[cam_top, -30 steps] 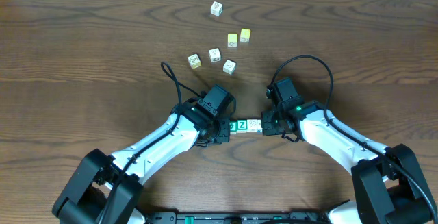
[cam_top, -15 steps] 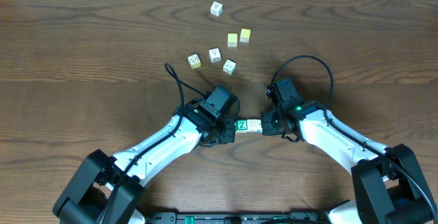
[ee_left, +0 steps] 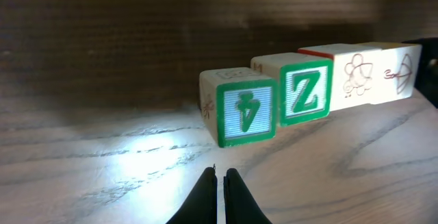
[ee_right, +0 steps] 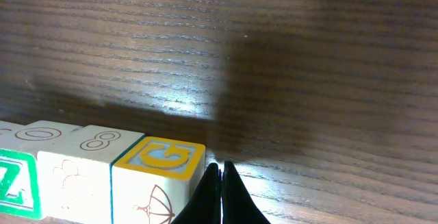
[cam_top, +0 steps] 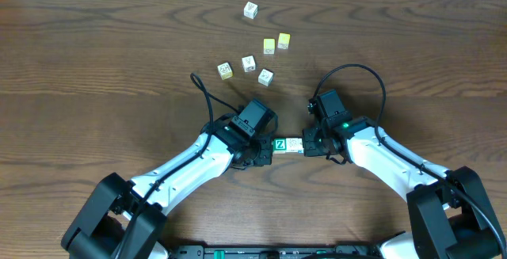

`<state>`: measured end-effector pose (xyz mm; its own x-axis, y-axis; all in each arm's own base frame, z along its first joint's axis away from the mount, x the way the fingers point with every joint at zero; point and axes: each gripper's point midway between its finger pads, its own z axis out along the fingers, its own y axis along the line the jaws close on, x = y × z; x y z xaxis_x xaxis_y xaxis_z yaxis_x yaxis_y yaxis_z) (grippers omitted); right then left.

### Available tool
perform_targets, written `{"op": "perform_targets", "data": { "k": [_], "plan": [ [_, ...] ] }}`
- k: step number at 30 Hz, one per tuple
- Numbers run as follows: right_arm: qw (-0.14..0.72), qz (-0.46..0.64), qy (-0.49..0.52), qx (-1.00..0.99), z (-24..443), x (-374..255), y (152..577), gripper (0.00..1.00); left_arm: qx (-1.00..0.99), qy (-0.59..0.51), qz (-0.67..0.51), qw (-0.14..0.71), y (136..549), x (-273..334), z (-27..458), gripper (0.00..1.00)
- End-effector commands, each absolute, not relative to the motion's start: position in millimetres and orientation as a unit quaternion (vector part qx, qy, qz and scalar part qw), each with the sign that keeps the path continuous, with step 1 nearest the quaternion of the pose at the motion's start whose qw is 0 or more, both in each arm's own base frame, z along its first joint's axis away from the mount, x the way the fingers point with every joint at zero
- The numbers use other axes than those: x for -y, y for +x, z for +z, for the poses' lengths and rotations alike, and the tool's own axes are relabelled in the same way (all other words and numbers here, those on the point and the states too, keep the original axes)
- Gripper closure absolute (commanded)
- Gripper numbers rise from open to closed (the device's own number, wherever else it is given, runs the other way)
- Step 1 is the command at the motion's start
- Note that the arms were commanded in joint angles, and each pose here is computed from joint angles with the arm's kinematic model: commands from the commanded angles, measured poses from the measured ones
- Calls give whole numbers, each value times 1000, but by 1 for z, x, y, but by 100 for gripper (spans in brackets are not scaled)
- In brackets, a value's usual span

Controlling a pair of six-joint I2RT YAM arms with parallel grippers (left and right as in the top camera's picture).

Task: Lift 4 blocks

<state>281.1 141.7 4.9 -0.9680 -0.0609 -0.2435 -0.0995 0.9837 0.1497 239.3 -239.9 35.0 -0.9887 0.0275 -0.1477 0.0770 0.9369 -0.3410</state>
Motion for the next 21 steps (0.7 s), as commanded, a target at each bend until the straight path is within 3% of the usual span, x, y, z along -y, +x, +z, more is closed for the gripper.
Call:
{"op": "perform_targets", "data": {
  "k": [1,21],
  "plan": [
    [117,76,-36,-990,2,-139,281,99,-983,25,-176,54,234,240,26,93],
    [117,76,-36,-990,2,-139,281,99,-985,7,-171,33,226,237,21,93]
  ]
}}
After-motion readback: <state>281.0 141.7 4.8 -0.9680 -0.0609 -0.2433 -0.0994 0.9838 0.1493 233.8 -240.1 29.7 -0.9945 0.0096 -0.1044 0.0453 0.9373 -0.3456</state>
